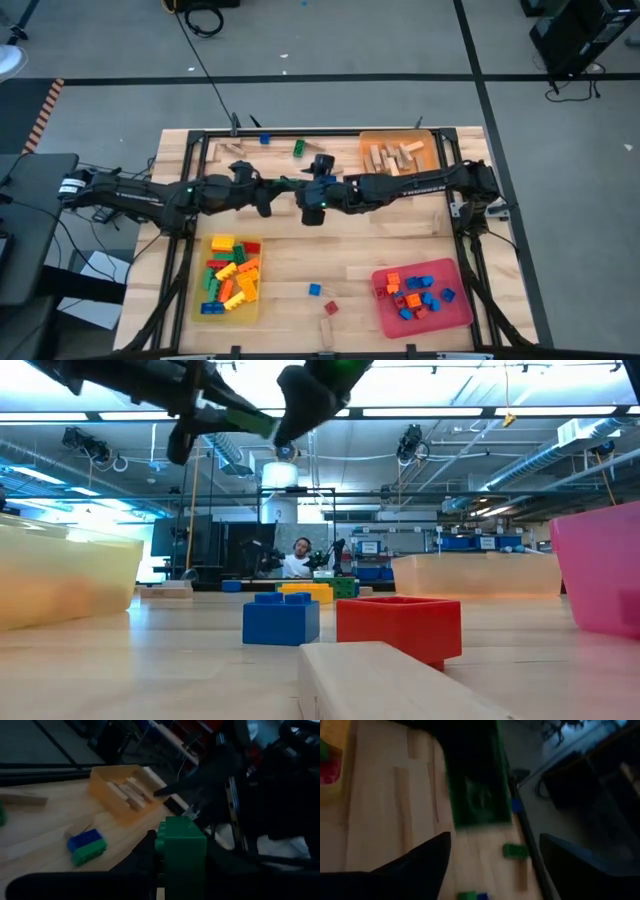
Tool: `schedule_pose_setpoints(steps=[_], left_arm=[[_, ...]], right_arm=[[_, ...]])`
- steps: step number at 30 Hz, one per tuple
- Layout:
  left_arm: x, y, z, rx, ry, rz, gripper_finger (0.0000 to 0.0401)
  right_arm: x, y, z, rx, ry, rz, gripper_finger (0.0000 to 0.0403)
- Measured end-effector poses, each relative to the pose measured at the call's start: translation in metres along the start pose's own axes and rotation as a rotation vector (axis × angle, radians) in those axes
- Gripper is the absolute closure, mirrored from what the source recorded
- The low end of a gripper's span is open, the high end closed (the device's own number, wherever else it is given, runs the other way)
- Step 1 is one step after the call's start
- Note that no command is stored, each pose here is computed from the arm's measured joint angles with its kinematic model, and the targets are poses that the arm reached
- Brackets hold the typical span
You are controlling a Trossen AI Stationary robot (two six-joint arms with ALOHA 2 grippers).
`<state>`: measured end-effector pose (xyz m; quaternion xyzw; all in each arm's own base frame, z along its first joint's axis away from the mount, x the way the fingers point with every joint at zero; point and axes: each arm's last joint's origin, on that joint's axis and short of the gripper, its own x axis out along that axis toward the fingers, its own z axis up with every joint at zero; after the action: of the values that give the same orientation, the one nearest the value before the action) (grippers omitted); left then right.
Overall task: Sort blocks by size
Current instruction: Put the large green game piece into the yellow bin
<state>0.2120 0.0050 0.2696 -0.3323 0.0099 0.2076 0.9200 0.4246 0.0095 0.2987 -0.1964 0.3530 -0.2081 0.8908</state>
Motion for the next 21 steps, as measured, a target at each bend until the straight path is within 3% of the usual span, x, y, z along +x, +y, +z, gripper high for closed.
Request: schedule_pose_setpoints(steps=[9, 14, 21], left_arm=[[-0.037, -0.011, 0.005, 0.141, 0.343, 0.191, 0.0307], [-0.062, -0.017, -0.004, 0.115, 0.536, 0.309, 0.0307], [-0.092, -0.026, -0.034, 0.031, 0.684, 0.270, 0.0307]], right_arm=[[-0.004, 0.000, -0.020, 0.133, 0.185, 0.010, 0.0071], [-0.003, -0.002, -0.023, 0.178, 0.214, 0.001, 0.0087], [-0.003, -0.002, -0.023, 0.197, 0.217, 0.003, 0.0105]])
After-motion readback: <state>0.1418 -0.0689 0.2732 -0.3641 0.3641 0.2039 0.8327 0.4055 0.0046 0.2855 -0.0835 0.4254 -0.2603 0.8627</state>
